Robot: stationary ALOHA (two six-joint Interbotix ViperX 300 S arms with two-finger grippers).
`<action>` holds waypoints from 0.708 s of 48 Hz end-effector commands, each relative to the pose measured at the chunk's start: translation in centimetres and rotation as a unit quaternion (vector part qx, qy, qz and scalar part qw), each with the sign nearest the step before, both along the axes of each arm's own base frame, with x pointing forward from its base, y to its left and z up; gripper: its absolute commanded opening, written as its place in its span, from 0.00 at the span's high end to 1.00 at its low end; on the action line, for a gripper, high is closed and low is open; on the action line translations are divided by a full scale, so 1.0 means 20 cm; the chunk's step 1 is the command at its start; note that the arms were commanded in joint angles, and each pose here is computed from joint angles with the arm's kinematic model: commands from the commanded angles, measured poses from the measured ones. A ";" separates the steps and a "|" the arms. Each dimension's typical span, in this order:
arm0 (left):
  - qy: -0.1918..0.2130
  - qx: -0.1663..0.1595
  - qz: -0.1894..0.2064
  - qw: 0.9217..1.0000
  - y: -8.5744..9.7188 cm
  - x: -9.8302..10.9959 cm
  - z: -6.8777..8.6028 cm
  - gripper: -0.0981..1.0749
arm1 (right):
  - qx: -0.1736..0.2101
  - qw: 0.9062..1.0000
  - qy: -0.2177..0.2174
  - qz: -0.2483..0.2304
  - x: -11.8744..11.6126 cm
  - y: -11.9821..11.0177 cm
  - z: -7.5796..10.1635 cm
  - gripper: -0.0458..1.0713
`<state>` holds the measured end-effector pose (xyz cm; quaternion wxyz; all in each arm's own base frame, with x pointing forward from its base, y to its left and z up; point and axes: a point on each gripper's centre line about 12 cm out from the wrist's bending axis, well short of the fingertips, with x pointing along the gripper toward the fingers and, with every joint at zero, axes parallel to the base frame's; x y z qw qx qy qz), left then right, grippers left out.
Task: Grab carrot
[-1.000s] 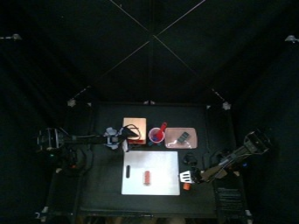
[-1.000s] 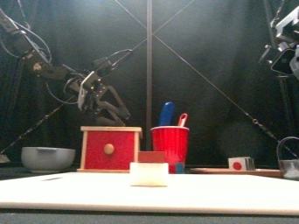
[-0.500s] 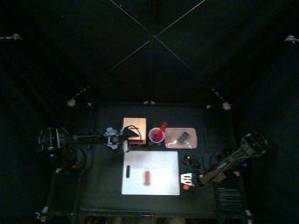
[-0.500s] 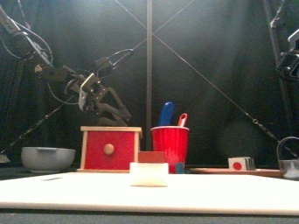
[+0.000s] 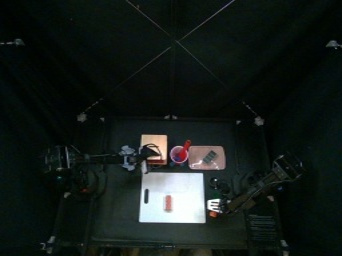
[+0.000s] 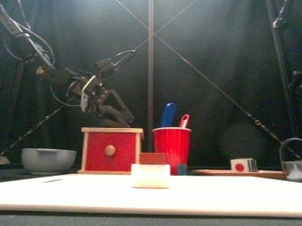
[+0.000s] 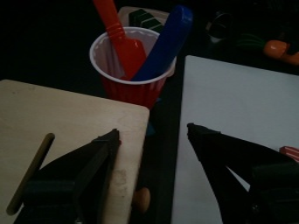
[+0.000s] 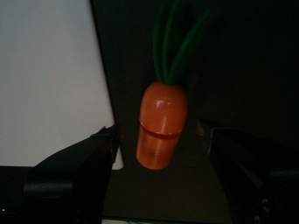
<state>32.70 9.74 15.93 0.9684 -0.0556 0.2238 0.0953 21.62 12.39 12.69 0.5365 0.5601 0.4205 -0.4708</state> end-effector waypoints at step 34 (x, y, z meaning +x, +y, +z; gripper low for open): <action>-0.002 0.000 0.004 1.000 0.02 0.01 0.01 0.09 | 0.004 0.998 -0.052 0.023 0.08 -0.05 0.00 0.43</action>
